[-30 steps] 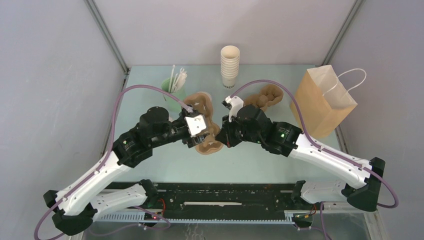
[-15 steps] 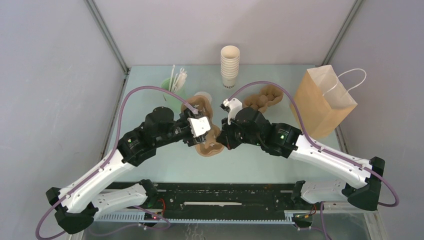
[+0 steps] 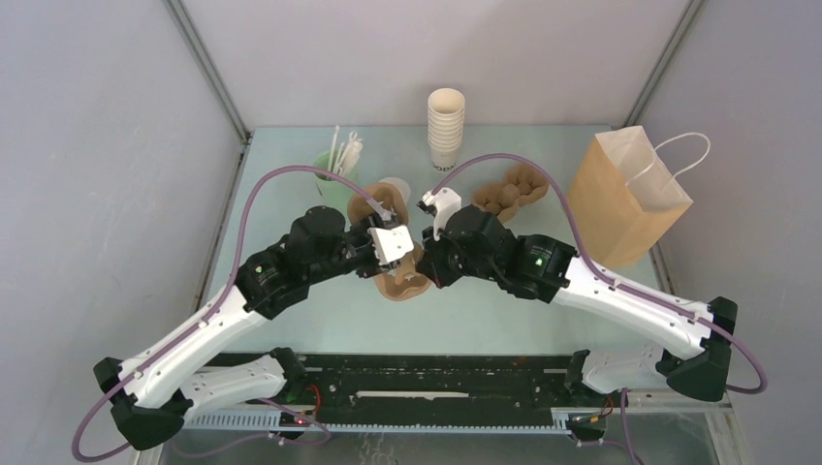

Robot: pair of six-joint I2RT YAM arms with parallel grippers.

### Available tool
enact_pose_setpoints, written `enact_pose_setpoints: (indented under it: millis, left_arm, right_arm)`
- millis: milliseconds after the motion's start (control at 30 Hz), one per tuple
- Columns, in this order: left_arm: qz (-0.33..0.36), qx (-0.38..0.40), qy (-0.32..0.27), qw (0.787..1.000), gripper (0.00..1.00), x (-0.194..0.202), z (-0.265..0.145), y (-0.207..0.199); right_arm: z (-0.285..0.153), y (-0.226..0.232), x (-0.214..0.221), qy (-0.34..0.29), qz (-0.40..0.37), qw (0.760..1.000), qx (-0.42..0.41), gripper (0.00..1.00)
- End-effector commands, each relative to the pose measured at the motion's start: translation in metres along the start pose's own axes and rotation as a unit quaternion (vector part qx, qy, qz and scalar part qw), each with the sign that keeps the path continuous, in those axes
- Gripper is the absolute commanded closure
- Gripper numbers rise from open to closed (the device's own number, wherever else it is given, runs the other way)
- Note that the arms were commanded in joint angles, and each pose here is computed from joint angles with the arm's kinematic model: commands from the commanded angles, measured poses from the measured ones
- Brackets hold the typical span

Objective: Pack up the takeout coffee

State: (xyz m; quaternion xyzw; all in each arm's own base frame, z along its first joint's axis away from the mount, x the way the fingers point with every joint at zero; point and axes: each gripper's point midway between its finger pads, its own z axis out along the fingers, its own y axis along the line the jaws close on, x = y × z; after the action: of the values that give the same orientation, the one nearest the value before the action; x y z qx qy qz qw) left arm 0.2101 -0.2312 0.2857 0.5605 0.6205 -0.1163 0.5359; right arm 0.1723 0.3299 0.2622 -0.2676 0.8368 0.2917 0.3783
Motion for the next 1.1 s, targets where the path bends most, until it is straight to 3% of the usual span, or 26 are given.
enact_pose_setpoints:
  millis: [0,167,500,733,767,967,1067]
  left_arm:
    - [0.008,-0.002,0.004,1.000,0.48,0.006,0.004,-0.002]
    - [0.008,-0.004,0.009,1.000,0.51,0.010,0.004,-0.004]
    - [0.005,-0.002,0.026,1.000,0.43,0.016,0.005,-0.006]
    - [0.003,-0.009,0.032,0.999,0.51,0.019,0.006,-0.005]
    - [0.001,-0.011,0.028,1.000,0.51,0.017,0.005,-0.005]
    - [-0.016,-0.051,-0.005,0.999,0.52,0.012,-0.004,0.003]
    - [-0.028,-0.077,-0.021,0.996,0.52,0.012,-0.009,0.008]
  right_arm:
    - [-0.004,0.009,-0.014,-0.016,-0.018,1.000,-0.003,1.00]
    - [-0.004,0.009,-0.014,-0.013,-0.025,1.000,0.001,1.00]
    - [-0.003,0.008,-0.010,0.001,-0.038,0.999,0.019,1.00]
    - [-0.004,0.010,-0.013,-0.002,-0.043,0.999,0.020,0.99]
    - [-0.005,0.009,-0.013,-0.001,-0.044,0.999,0.023,0.95]
    - [-0.031,-0.011,-0.020,-0.006,-0.065,0.996,0.063,0.49]
    - [-0.074,-0.040,-0.033,-0.028,-0.089,0.988,0.122,0.39]
